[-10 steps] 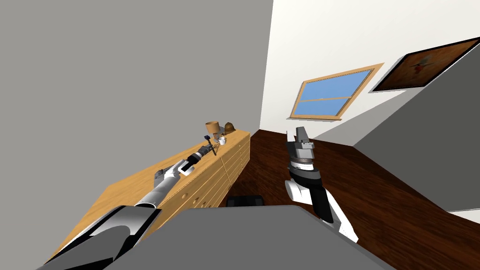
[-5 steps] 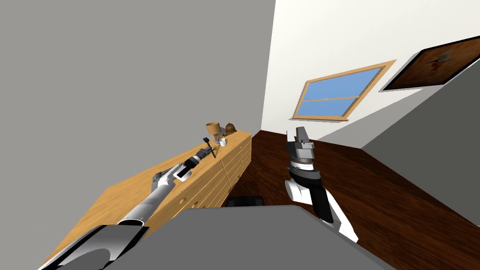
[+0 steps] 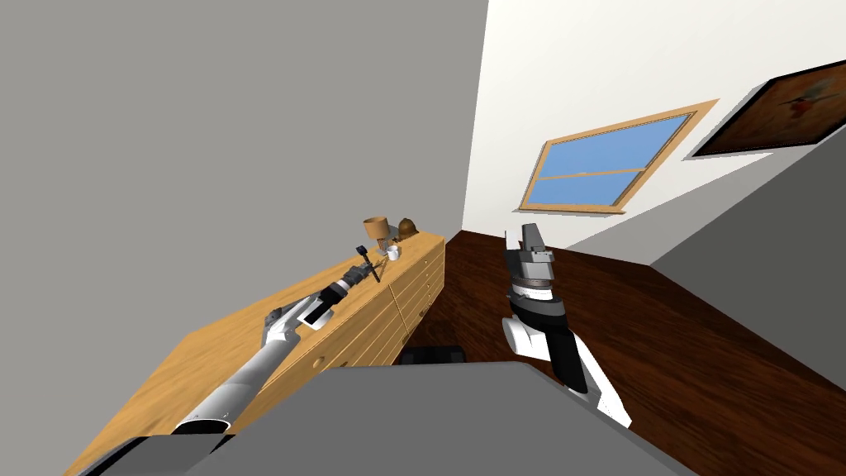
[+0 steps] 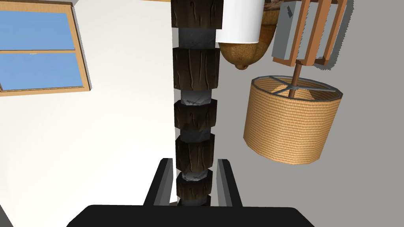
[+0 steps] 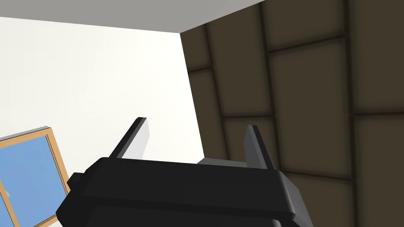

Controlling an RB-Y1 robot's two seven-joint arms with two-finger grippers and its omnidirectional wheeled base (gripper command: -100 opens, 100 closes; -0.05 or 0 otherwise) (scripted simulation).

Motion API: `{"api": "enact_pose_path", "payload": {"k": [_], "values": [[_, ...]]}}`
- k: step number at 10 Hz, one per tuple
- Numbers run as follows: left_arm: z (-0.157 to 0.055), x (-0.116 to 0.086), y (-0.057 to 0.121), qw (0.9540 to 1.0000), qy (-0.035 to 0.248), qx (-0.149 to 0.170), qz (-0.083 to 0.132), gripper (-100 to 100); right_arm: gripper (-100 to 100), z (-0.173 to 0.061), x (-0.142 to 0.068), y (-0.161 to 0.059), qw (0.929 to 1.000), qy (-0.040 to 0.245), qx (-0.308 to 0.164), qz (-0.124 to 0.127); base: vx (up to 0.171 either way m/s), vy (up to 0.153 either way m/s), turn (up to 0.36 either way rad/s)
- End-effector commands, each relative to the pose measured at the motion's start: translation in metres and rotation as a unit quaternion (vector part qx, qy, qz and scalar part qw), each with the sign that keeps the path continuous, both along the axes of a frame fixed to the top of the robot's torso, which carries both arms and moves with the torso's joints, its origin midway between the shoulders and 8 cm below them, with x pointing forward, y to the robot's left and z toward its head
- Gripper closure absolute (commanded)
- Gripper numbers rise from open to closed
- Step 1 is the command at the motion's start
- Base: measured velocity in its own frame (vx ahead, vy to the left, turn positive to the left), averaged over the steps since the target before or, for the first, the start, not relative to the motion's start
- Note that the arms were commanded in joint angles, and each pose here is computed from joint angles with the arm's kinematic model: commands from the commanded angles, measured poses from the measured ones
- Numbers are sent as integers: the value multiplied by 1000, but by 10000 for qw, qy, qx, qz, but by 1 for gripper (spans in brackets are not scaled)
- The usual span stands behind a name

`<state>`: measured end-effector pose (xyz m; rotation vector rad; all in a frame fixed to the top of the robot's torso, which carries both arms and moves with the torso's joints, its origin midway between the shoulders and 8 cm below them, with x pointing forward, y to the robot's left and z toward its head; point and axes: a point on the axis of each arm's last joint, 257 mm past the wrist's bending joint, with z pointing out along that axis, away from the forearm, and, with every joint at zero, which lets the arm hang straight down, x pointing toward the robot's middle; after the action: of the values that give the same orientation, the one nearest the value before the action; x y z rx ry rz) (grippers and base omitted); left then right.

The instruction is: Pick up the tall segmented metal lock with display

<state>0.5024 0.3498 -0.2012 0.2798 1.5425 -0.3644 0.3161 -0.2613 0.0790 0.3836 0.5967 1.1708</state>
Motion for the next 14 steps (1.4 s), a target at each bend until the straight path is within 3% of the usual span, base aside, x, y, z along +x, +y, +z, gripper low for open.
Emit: {"api": "enact_pose_path", "payload": {"k": [1, 3, 4, 7, 8, 10, 12, 14], "values": [[-3, -12, 0, 10000, 64, 6, 11, 100, 0, 0, 0, 0, 10000, 0, 0, 0, 85, 1, 63], [7, -17, -14, 9999, -50, -13, -134, 100, 0, 0, 0, 0, 10000, 0, 0, 0, 29, -7, 6], [4, -26, -3, 10000, 17, 33, -15, 100, 0, 0, 0, 0, 10000, -1, 0, 0, 91, -9, 51], [12, -39, -21, 9998, -54, 4, -192, 100, 0, 0, 0, 0, 10000, 0, 0, 0, 47, 0, 26], [11, -49, -13, 9999, -11, 56, -98, 100, 0, 0, 0, 0, 10000, -1, 0, 0, 65, -6, 59], [15, -62, -26, 9997, -25, 29, -225, 100, 0, 0, 0, 0, 10000, 0, 0, 0, 78, 5, 36], [18, -73, -22, 9998, -8, 82, -173, 100, 0, 0, 0, 0, 10000, -1, 0, 0, 40, -2, 26], [19, -84, -32, 9996, 4, 59, -262, 100, 0, 0, 0, 0, 10000, 0, 0, 0, 72, -6, 34]]}}
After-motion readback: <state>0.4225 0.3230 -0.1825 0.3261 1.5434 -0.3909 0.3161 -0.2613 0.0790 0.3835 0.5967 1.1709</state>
